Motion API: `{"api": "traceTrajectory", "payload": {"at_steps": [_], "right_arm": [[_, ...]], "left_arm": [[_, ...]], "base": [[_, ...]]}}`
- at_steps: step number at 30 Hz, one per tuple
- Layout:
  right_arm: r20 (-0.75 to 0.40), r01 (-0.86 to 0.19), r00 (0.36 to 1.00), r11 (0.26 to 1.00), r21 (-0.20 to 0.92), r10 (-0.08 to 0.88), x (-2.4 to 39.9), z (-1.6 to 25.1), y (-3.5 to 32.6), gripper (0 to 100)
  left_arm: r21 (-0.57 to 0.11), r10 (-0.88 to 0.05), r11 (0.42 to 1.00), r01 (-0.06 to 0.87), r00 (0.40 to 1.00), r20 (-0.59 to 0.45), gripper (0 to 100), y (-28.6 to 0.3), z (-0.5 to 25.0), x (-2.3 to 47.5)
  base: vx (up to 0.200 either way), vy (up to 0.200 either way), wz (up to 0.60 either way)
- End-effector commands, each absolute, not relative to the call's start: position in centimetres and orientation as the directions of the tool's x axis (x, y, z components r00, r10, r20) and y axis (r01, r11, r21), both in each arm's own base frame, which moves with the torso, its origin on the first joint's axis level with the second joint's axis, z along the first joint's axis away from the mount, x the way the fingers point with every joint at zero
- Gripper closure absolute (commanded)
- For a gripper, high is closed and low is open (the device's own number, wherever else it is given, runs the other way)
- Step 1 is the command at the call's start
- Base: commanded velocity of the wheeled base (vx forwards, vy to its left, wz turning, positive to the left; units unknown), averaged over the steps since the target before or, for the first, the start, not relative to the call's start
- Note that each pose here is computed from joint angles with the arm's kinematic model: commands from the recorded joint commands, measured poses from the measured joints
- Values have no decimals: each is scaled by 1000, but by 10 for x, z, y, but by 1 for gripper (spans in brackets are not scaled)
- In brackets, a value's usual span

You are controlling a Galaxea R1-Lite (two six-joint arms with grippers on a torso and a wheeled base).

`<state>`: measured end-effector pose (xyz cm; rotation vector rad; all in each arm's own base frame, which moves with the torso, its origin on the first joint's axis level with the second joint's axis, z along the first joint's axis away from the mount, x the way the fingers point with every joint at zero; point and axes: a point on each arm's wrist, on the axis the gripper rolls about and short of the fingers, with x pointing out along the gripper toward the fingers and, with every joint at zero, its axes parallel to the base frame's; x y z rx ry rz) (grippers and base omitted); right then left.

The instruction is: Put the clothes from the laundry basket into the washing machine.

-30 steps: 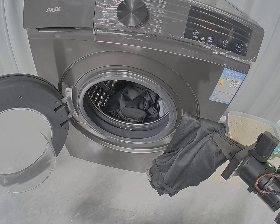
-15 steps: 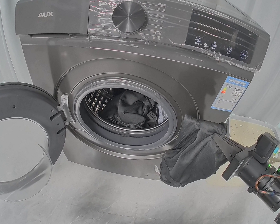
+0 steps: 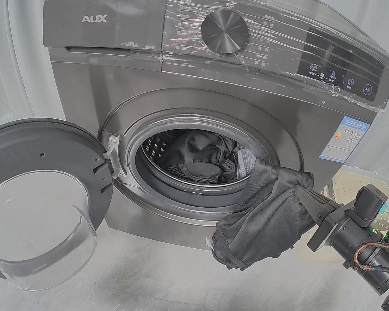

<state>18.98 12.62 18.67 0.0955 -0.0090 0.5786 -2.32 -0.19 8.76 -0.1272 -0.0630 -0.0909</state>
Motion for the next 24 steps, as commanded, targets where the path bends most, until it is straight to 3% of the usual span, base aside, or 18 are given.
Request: {"api": "traceTrajectory", "payload": {"at_steps": [1,3,12,18,24], "right_arm": [[37,-546,838,833,88,545,190,187,126,100],[35,-546,838,833,88,545,189,187,126,100],[32,-547,837,833,86,546,186,187,125,100],[52,-602,798,793,92,600,180,191,138,100],[61,-630,775,765,134,628,180,193,149,100]], "left_arm": [[-123,-87,988,95,994,66,0,-2,82,-23],[-122,-87,988,95,994,67,0,-2,82,-23],[-121,-87,988,95,994,67,0,-2,82,-23],[-119,-87,988,95,994,67,0,-2,82,-23],[-121,-87,988,95,994,67,0,-2,82,-23]], "base": [[-200,0,0],[-200,0,0],[0,0,0],[0,0,0],[-200,0,0]]}}
